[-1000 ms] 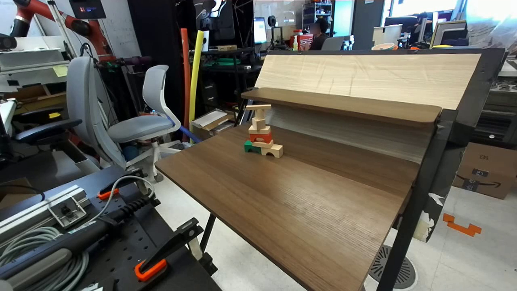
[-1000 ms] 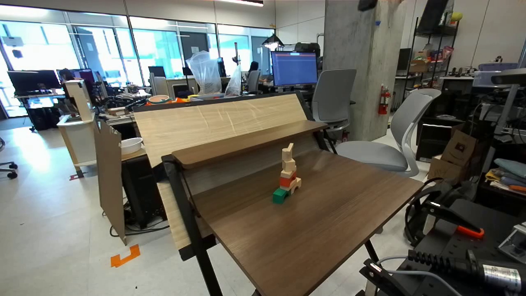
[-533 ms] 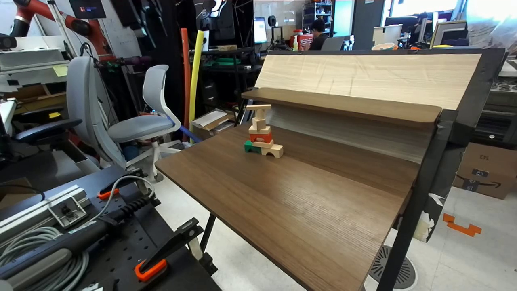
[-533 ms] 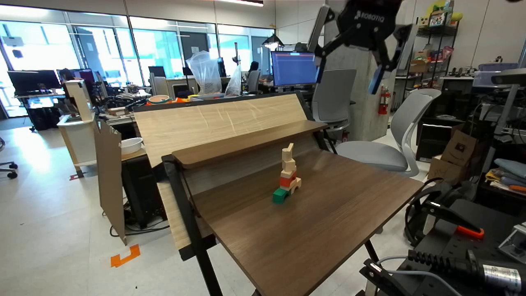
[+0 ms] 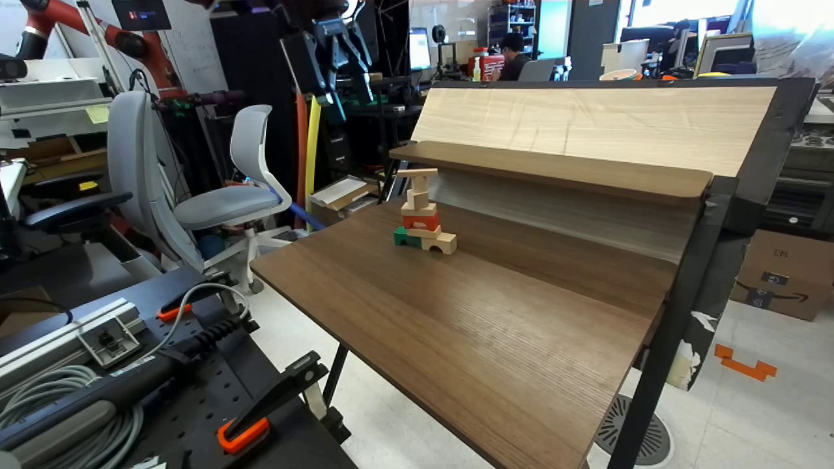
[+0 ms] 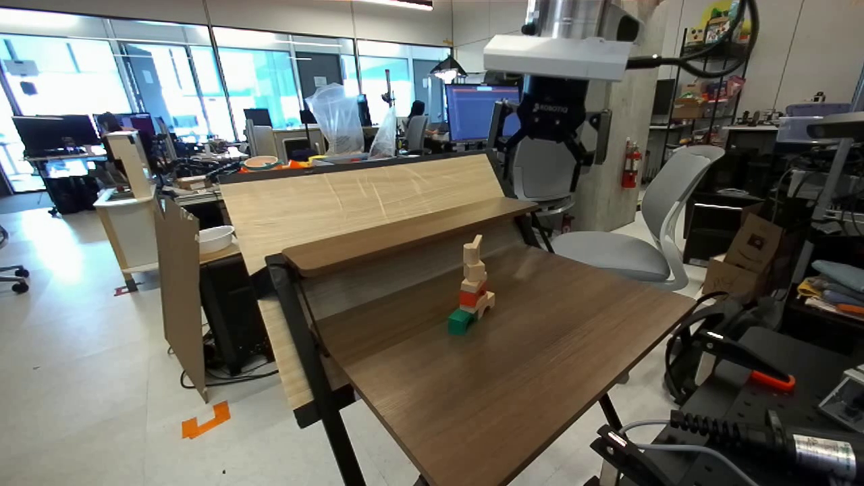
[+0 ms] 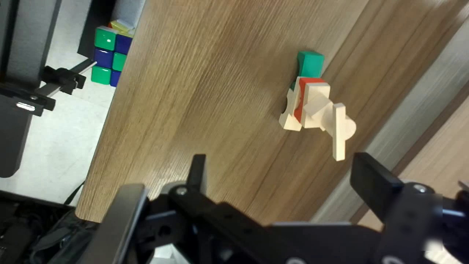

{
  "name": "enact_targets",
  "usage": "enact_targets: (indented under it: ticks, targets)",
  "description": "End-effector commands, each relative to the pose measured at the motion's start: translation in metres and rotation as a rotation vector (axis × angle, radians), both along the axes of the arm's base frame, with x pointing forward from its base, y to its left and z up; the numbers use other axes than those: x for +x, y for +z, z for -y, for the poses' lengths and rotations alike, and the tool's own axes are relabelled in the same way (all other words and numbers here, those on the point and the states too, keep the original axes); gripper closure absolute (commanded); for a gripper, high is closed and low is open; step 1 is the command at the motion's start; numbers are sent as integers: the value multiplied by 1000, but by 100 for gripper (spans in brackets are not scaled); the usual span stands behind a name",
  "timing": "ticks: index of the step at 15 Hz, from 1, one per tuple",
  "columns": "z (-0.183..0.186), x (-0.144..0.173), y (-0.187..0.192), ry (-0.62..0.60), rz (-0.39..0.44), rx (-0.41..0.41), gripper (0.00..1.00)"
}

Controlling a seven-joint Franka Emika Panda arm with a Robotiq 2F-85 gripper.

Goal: Remove the wooden object from the top of the stack

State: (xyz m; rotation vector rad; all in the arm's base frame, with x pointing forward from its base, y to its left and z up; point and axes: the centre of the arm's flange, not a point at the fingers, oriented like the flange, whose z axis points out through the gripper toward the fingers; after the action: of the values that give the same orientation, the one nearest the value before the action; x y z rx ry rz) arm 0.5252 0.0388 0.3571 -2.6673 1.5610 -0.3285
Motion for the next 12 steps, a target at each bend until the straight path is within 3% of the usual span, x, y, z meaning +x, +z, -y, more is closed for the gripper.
enact_targets:
  ticks: [1,6,12]
  targets:
    - [1,58,-23,-90,1,-7,0]
    - [5,95,-55,-100,-5,1,0]
    - [-8,119,-82,-62,-14,-9,0]
